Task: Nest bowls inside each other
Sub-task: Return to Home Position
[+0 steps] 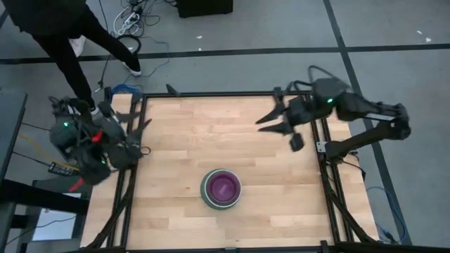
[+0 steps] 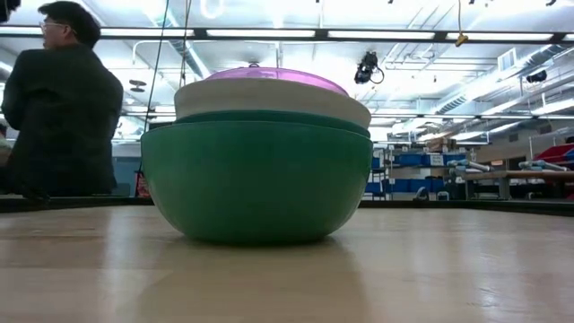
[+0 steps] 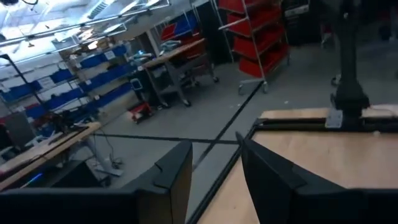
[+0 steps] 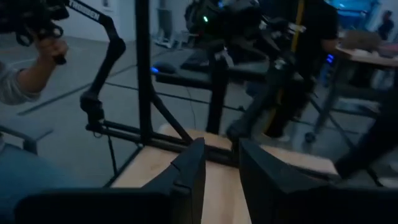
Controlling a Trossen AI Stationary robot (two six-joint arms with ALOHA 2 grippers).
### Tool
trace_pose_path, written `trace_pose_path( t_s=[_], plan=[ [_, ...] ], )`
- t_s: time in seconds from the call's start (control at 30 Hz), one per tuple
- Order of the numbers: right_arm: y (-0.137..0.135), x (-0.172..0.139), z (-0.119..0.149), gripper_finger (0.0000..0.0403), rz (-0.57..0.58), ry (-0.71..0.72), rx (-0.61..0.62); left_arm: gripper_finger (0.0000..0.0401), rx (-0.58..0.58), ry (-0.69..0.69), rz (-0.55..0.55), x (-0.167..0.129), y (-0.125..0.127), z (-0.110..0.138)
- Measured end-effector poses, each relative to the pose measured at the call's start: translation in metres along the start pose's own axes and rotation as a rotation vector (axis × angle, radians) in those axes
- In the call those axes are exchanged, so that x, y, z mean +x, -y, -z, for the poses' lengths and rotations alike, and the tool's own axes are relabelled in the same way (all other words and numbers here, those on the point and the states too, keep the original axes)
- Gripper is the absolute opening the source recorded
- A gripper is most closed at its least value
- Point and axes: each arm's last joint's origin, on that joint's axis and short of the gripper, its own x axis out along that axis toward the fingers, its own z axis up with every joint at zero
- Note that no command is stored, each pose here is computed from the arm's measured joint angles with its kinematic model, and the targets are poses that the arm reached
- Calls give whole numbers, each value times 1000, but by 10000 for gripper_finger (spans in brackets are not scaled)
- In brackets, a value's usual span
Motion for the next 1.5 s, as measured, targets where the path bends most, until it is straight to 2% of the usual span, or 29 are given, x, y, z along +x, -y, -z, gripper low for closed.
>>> trace_pose_path(
  t_s=[0.13, 0.37, 0.5, 0.67, 0.8, 0.93, 1.33, 1.5],
  plan=[
    [-3, -29, -4, 82, 21, -8, 3, 147, -90, 33, -14, -2, -35, 2],
    [-8, -49, -8, 83, 24, 4, -1, 147, -262, 35, -15, -2, -92, 16],
    [-8, -49, -8, 83, 24, 4, 0, 147, -306, 36, -16, -2, -105, 30],
    [-6, -41, -5, 83, 29, -19, 10, 147, -285, 35, -17, -1, -94, 52],
    [-3, -33, -1, 83, 33, -42, 20, 147, -278, 28, -43, 1, -67, 65],
    [-1, -29, 1, 84, 36, -55, 42, 147, -283, 20, -90, 4, -44, 68],
    [0, -24, 2, 82, 35, -61, 60, 147, -220, -34, -363, 25, -32, 60],
    [9, -7, 18, 84, 61, -70, 60, 147, -210, -64, -497, 37, -32, 62]
  ],
)
